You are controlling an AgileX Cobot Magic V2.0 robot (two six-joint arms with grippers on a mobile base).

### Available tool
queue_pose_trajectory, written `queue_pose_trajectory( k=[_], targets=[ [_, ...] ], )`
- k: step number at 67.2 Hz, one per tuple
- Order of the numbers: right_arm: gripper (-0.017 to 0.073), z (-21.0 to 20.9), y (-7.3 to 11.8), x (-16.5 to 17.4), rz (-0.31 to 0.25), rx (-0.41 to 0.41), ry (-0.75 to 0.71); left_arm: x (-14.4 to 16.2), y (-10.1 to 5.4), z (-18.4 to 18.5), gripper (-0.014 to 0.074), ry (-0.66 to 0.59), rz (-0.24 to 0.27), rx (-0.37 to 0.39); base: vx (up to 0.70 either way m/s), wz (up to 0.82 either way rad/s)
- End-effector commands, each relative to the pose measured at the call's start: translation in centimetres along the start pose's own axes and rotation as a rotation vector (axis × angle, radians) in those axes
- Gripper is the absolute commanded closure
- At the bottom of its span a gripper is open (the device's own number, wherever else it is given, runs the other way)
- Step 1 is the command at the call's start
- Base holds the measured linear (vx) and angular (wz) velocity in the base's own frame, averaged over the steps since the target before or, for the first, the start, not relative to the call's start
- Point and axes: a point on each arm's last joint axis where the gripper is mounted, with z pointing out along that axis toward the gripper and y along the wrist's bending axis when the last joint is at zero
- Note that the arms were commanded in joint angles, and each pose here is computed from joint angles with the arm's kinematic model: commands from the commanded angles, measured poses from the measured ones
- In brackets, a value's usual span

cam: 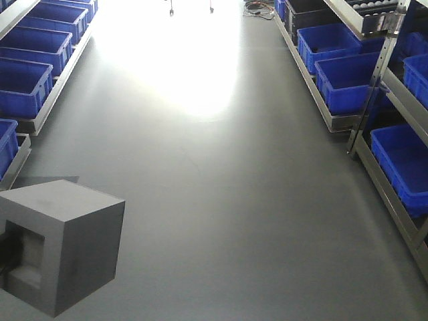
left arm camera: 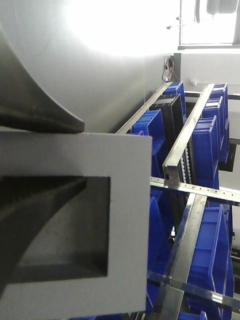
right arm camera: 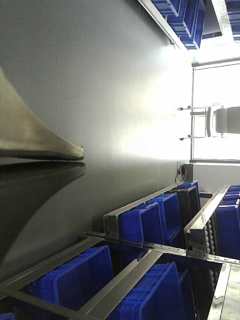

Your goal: Sort gray base to blue bin

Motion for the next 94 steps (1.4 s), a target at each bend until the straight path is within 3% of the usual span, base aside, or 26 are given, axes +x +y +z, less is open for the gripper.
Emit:
queue_pose_trajectory(
  k=[1,94],
  targets=[
    [0.0564,-0.04,-0.05,-0.6,-0.015,0.009,-0.081,-1.93,-0.45,-0.12,0.0601,-0.127,-0.014,0.035,0.47,-0.05],
    [0.0564,-0.04,-0.05,-0.59,-0.015,0.009,-0.08,-1.93,-0.45,-0.12,0.0601,-0.127,-0.014,0.035,0.46,0.06]
  ],
)
